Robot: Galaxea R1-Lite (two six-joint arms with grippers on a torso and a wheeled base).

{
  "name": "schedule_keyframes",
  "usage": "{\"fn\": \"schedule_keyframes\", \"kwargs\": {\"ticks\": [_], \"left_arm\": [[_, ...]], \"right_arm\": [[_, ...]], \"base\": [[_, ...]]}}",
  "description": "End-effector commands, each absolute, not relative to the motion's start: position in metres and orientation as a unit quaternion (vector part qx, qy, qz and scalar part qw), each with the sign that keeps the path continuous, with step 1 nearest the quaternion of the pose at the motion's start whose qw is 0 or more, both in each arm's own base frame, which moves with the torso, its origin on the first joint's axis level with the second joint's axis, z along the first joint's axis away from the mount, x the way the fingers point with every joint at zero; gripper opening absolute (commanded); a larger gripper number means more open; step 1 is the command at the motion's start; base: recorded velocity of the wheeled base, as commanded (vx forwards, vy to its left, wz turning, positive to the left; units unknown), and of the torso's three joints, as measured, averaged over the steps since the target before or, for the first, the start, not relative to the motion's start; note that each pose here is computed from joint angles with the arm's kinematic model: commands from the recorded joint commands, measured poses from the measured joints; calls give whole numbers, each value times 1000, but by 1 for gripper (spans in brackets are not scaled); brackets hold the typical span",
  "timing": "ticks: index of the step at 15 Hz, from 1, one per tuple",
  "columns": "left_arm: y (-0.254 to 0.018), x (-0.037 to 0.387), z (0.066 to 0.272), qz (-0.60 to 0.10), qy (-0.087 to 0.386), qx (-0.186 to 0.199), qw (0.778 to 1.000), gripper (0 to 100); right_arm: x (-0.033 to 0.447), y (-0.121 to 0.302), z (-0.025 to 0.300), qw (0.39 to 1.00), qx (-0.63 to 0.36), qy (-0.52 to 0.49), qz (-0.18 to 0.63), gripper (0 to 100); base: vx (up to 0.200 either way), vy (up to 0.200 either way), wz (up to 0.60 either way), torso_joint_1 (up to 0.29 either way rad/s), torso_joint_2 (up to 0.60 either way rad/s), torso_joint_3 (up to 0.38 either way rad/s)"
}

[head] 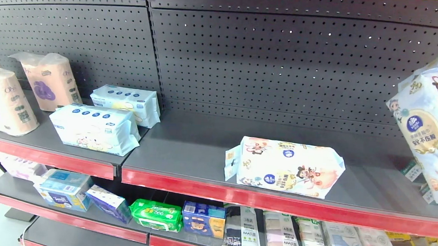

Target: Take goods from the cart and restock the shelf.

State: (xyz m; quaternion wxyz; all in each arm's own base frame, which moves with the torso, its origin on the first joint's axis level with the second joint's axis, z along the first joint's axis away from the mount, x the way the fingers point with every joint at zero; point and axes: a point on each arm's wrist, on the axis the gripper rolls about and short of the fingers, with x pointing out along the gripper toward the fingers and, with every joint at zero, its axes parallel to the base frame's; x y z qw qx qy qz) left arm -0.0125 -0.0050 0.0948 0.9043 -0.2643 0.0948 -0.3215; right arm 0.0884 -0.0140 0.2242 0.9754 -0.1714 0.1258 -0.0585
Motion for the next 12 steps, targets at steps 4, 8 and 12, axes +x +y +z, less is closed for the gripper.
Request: {"fn": "schedule_keyframes", "kwargs": {"ticks": [4,8,12], "left_arm": [[-8,-10,96,-291,88,-248,920,100],[-7,-13,96,-295,71,-230,925,100],[-8,-13,96,-314,77,-230,918,100]], "right_arm": [[129,-18,231,972,-168,161,-23,0],[155,-11,222,965,-167,182,85,0],[169,-11,222,960,-177,188,104,0]], "base": [[0,0,0,0,0,0],[0,0,0,0,0,0],[0,0,0,0,0,0]]}}
